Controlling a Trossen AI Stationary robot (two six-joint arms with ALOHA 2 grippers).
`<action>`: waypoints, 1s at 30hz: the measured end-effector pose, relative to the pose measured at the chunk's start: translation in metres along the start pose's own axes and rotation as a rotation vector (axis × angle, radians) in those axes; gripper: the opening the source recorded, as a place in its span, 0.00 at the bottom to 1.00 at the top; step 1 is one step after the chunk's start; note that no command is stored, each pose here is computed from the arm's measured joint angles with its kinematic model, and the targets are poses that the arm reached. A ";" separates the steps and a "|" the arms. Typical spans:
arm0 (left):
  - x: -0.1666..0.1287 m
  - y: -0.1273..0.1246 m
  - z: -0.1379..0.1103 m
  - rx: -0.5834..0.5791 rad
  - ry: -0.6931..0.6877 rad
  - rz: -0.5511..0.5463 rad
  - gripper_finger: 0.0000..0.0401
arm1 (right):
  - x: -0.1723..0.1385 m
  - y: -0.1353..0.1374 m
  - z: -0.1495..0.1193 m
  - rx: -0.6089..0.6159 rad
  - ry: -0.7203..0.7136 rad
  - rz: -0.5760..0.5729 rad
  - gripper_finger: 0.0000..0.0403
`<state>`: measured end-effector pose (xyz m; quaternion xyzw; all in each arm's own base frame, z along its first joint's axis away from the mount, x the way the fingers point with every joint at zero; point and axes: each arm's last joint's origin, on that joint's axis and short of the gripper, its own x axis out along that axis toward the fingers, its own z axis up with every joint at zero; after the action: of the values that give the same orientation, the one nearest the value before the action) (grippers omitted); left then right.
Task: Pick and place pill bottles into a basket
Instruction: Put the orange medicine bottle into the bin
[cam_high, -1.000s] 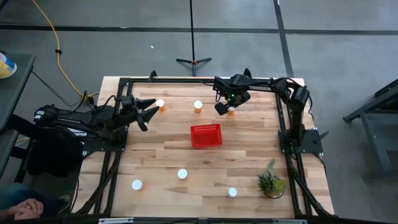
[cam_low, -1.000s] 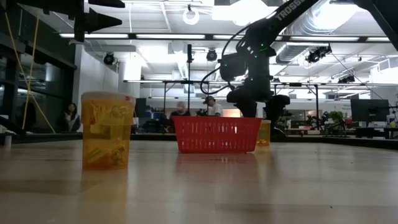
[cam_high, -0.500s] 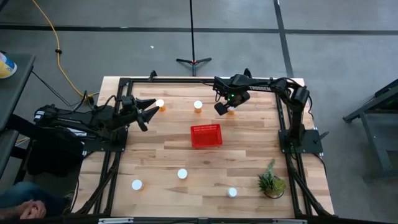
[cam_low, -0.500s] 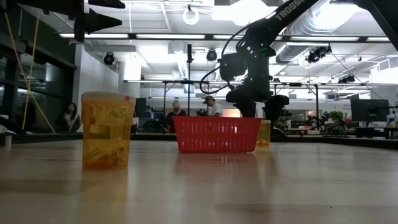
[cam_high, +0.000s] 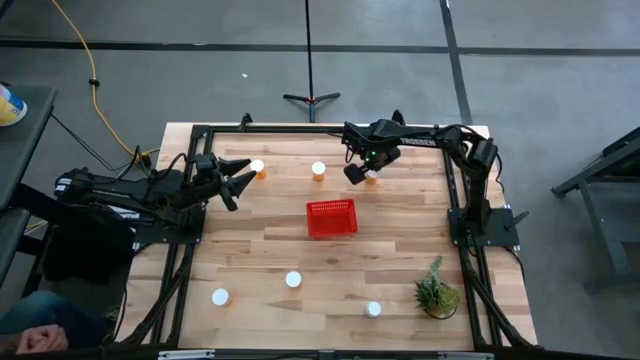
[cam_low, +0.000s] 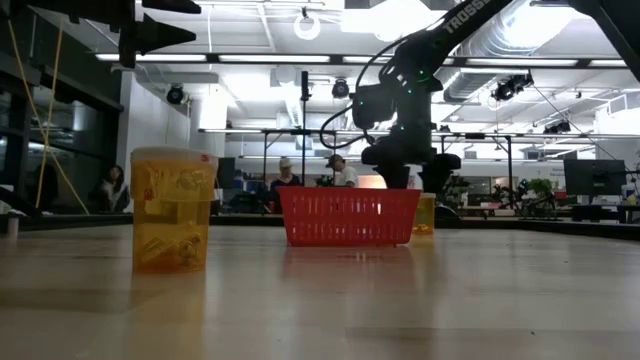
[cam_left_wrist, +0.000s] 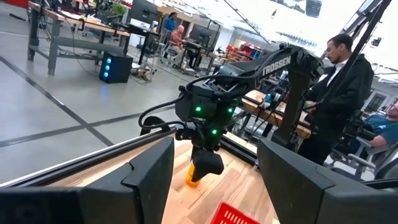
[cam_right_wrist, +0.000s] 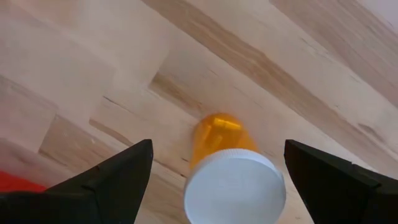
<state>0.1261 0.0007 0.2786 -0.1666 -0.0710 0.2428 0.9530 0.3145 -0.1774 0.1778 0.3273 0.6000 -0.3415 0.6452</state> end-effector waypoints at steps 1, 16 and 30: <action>0.000 0.000 0.000 0.000 0.000 0.000 0.66 | 0.000 0.000 0.000 -0.008 -0.001 0.000 0.88; 0.000 0.001 -0.002 0.013 0.016 0.006 0.66 | 0.005 0.000 -0.001 -0.166 0.037 0.000 0.88; 0.000 0.001 -0.002 0.008 0.013 0.005 0.66 | 0.011 -0.001 -0.002 -0.187 0.064 -0.023 0.80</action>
<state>0.1262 0.0008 0.2769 -0.1648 -0.0632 0.2445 0.9534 0.3133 -0.1767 0.1670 0.2691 0.6535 -0.2807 0.6494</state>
